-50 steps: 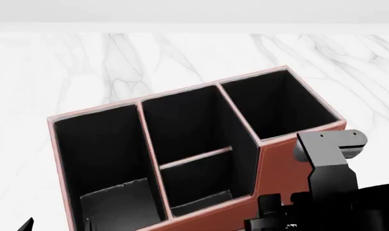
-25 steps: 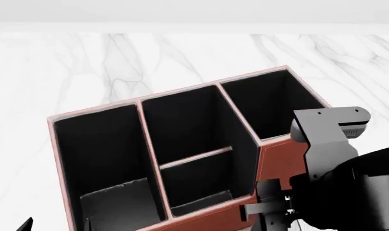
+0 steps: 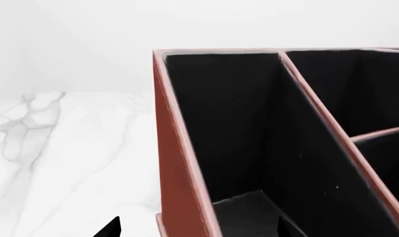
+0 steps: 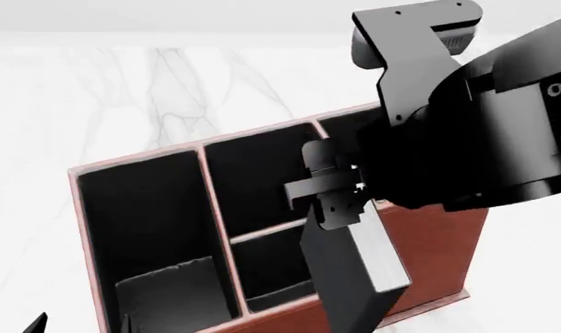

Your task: Pick up the book and place it in the left compartment of the caddy.

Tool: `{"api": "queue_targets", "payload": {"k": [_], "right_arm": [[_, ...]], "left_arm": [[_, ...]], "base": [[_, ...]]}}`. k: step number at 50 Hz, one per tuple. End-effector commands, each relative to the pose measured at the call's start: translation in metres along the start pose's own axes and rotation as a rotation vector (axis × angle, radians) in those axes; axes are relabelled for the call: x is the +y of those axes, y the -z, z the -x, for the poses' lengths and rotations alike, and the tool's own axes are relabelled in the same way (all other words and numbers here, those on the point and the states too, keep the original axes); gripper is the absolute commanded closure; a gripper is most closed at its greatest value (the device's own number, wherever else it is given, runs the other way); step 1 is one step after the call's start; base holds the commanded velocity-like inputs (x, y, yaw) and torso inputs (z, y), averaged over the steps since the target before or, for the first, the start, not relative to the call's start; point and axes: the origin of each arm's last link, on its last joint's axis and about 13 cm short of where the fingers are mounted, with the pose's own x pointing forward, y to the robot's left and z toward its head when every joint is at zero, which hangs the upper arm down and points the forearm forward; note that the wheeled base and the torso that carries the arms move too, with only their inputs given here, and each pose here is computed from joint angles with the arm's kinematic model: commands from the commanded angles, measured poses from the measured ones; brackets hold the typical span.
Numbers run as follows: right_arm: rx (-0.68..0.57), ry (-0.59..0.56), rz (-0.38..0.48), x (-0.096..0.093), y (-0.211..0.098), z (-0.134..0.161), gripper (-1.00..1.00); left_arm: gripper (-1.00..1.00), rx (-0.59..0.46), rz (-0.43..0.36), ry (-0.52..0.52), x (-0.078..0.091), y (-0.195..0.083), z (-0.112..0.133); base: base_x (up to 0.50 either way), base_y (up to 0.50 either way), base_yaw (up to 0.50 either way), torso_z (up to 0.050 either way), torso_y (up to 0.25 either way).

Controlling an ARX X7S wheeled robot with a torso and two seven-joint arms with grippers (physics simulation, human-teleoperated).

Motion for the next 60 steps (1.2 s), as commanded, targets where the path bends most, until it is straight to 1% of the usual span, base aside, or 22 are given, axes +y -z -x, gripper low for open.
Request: {"api": "queue_targets", "payload": {"k": [1,12,20,27,36,46,53,56,60], "right_arm": [[-0.078,-0.033,0.052,0.011,-0.036,-0.003,1.0],[-0.093,-0.086,0.105,0.029,-0.072,-0.024,1.0],[-0.09,-0.122,0.142,0.043,-0.084,-0.038,1.0],[-0.085,-0.179,0.194,0.064,-0.093,-0.053,1.0],[-0.063,-0.211,0.225,0.074,-0.088,-0.066,1.0],[-0.042,-0.254,0.261,0.086,-0.081,-0.074,1.0],[-0.024,-0.262,0.281,0.089,-0.075,-0.081,1.0],[-0.028,-0.263,0.29,0.091,-0.076,-0.078,1.0],[-0.041,-0.263,0.293,0.09,-0.074,-0.084,1.0]], "left_arm": [[-1.0,0.0,0.001,0.002,0.0,0.0,0.0],[-1.0,-0.001,0.005,0.005,0.0,-0.001,0.0],[-1.0,0.0,0.005,0.008,0.0,-0.001,0.0],[-1.0,-0.003,0.007,0.009,0.0,-0.001,0.0],[-1.0,-0.003,0.009,0.01,0.0,-0.002,0.0],[-1.0,-0.006,0.01,0.011,0.0,-0.002,0.0],[-1.0,-0.008,0.016,0.011,0.0,-0.004,0.0],[-1.0,-0.009,0.016,0.013,0.0,-0.004,0.001],[-1.0,-0.009,0.018,0.014,0.0,-0.004,0.001]], "base": [[0.0,0.0,0.0,0.0,0.0],[0.0,0.0,0.0,0.0,0.001],[0.0,0.0,0.0,0.0,0.001],[0.0,0.0,0.0,0.0,0.001],[0.0,0.0,0.0,0.0,0.001],[0.0,0.0,0.0,0.0,0.001],[0.0,0.0,0.0,0.0,0.001],[0.0,0.0,0.0,0.0,0.0],[0.0,0.0,0.0,0.0,0.0]]}}
